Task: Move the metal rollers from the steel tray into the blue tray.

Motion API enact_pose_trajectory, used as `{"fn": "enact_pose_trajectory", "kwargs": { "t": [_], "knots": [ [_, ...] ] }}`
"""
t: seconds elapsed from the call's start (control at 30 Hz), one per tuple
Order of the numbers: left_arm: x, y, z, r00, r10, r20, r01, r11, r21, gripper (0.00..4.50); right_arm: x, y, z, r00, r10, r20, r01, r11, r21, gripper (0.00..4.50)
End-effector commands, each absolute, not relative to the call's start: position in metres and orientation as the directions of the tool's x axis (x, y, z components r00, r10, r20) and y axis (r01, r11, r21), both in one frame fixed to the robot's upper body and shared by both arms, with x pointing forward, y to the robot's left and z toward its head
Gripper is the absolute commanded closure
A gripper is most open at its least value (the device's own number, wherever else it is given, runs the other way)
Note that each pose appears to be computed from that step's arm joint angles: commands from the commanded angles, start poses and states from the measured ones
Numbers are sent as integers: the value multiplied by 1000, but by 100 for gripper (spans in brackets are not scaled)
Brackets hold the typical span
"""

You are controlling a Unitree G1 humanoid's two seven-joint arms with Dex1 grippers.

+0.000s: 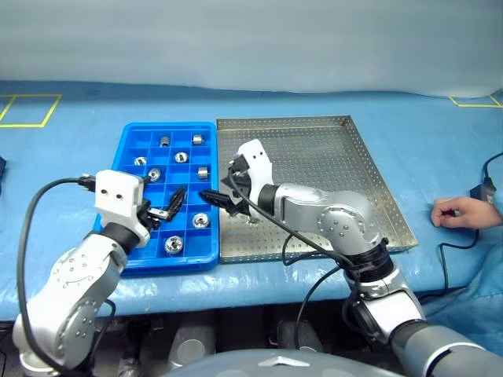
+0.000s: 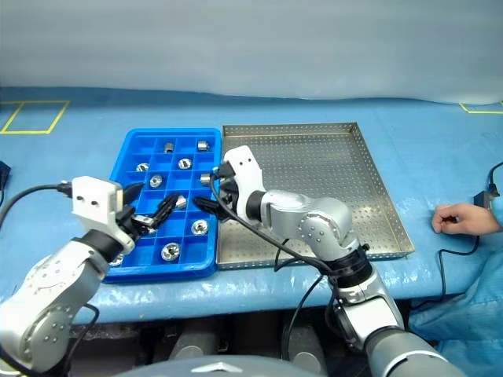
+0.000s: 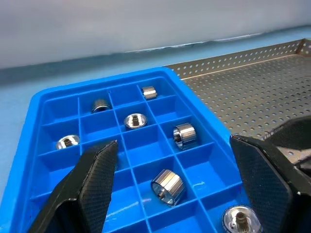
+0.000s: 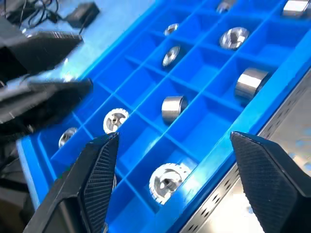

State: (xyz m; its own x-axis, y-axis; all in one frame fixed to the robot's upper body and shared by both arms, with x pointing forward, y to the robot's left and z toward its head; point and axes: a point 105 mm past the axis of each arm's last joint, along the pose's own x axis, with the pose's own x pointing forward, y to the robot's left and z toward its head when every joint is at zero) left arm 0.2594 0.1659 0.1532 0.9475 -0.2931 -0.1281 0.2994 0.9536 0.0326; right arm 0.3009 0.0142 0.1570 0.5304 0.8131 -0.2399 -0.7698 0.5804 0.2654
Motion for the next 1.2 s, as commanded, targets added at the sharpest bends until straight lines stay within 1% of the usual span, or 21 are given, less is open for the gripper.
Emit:
{"fn": "enact_pose_trajectory", "kwargs": {
  "t": [0.03,0.1,0.13,0.2,0.27,0.37,0.47,0.7,0.83,1.0,1.17,1.2],
  "knots": [
    [266,136,158,907,-413,-87,415,910,12,46,299,-10,193,606,790,-96,-786,613,84,61],
    [272,119,156,873,-480,-92,482,876,-1,46,299,-30,193,649,752,-110,-759,649,-44,61],
    [275,111,154,853,-512,-96,514,858,-4,46,299,-40,189,661,738,-131,-749,660,-57,61],
    [279,95,151,807,-581,-109,584,812,-2,46,296,-57,181,662,732,-163,-744,668,-18,61],
    [285,84,146,768,-627,-132,633,774,10,46,291,-71,167,662,716,-222,-736,677,-14,61],
    [295,76,134,733,-652,-194,672,738,55,46,282,-79,146,647,692,-320,-742,668,-55,61],
    [302,69,120,682,-683,-261,718,693,63,46,266,-72,142,610,729,-310,-772,635,-23,61],
    [312,71,99,628,-685,-368,756,650,81,46,255,-70,145,613,744,-267,-774,634,-12,61],
    [315,74,84,615,-659,-434,758,645,95,46,256,-70,149,632,736,-243,-762,647,-23,61],
    [312,73,64,564,-647,-513,784,614,88,46,256,-66,153,630,744,-223,-768,640,-35,61],
    [316,81,53,575,-592,-565,765,633,115,46,258,-65,154,639,739,-214,-762,647,-37,61],
    [317,82,52,577,-584,-571,763,635,121,85,258,-65,155,641,738,-213,-760,649,-38,59]
  ]
}}
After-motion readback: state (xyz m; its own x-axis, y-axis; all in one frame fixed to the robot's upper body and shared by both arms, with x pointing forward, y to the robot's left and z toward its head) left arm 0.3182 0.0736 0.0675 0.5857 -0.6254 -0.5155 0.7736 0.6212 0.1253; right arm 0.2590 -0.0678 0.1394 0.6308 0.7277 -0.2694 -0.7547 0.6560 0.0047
